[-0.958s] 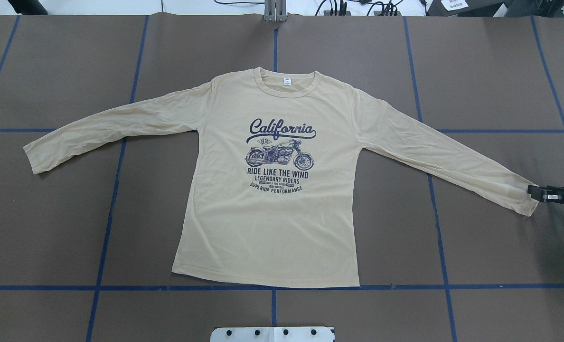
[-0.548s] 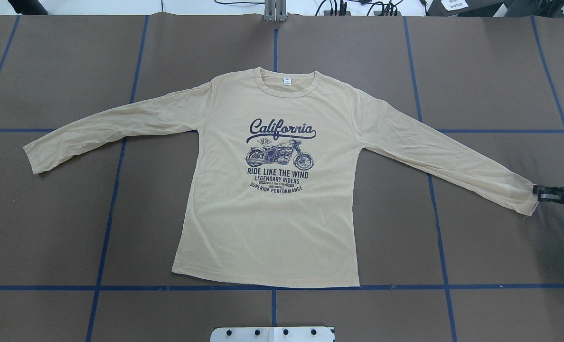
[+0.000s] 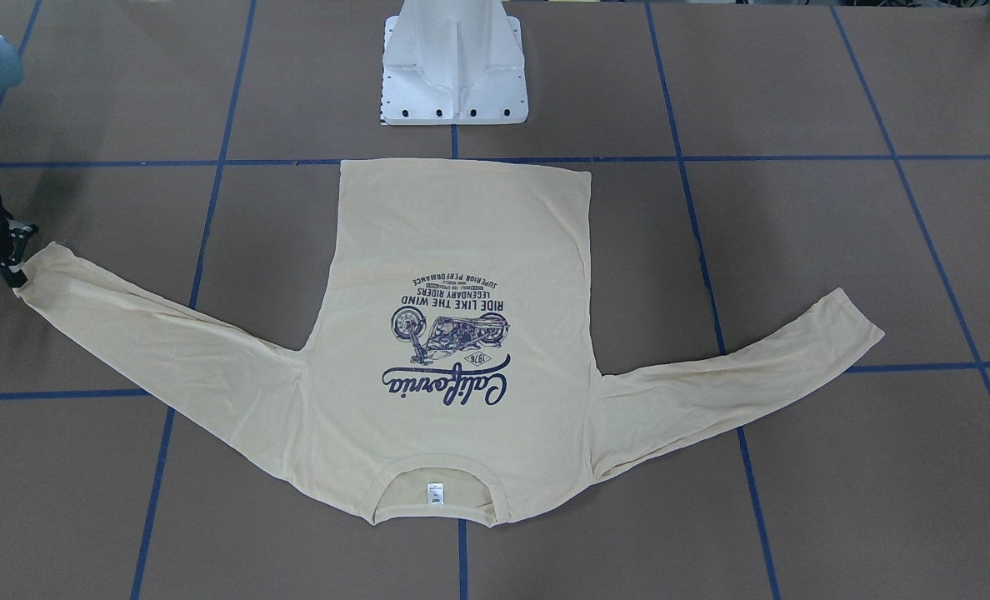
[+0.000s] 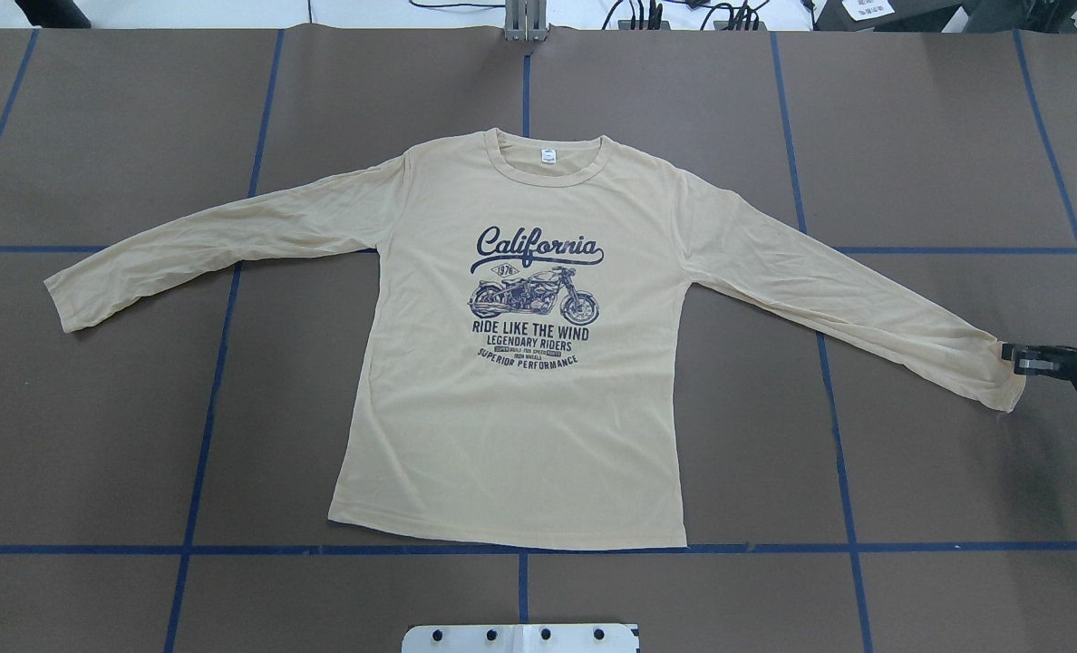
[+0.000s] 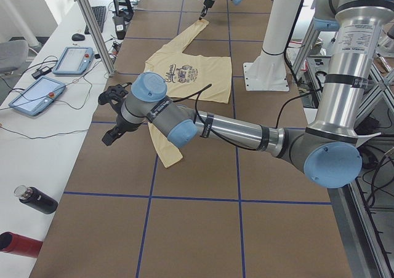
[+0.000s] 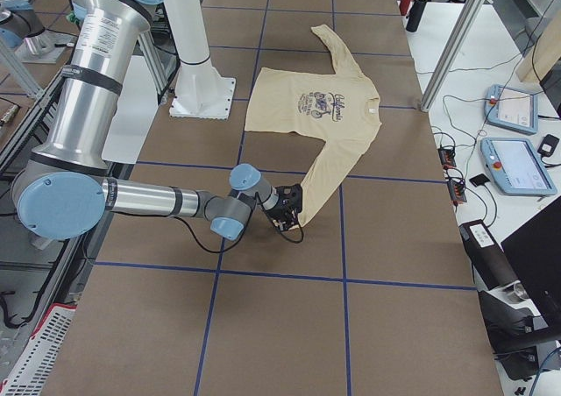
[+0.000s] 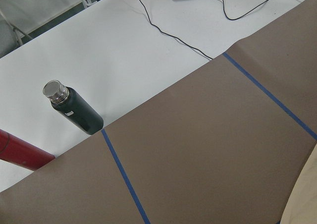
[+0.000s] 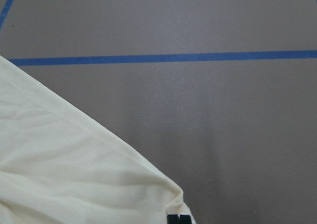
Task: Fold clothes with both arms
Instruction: 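Reach the right gripper to the cuff of the sleeve nearest it and grasp, then lift the sleeve with the right gripper and fold it across the shirt body, then release sleeve, withdraw right gripper while left gripper grasps the other cuff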
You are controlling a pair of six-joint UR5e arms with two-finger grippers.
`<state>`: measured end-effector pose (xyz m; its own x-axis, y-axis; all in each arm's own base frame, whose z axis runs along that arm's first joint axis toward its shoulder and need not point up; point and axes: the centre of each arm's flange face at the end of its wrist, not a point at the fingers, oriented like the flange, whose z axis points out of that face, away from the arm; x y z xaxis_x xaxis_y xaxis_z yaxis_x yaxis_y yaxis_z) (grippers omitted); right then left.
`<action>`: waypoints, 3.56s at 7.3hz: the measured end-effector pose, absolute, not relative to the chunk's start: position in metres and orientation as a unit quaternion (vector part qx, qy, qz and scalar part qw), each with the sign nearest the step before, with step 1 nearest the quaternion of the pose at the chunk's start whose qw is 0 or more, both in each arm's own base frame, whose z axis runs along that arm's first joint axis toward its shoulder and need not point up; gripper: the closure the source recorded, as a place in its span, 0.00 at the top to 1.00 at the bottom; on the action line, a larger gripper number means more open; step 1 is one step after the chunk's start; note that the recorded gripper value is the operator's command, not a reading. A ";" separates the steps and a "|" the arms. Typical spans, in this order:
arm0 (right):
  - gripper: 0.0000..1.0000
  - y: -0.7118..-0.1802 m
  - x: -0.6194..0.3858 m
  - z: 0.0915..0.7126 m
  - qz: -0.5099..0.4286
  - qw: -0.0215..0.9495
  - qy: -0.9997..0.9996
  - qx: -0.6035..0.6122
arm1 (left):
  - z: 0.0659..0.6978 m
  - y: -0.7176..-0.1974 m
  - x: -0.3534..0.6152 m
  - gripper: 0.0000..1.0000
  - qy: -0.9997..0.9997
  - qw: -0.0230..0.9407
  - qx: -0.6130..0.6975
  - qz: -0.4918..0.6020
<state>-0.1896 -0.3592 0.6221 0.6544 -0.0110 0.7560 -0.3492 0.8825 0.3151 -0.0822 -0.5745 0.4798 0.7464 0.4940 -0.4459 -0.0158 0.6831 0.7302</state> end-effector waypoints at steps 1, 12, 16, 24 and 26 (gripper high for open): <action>0.00 -0.375 -0.187 0.576 0.104 0.876 -0.416 0.222 | 0.481 -0.575 -0.082 1.00 0.324 0.859 0.368 0.148; 0.00 -0.576 -0.571 0.013 0.257 0.851 -0.364 0.277 | 0.497 -0.578 -0.082 1.00 0.327 0.864 0.355 0.143; 1.00 -0.569 -0.657 -0.029 0.302 0.848 -0.356 0.251 | 0.504 -0.579 -0.082 1.00 0.328 0.867 0.349 0.141; 1.00 -0.584 -0.457 0.056 0.193 0.897 -0.362 0.163 | 0.510 -0.560 0.083 1.00 0.370 0.837 0.373 0.151; 1.00 -0.568 -0.346 0.146 0.115 0.911 -0.357 0.171 | 0.520 -0.539 0.156 1.00 0.360 0.842 0.382 0.125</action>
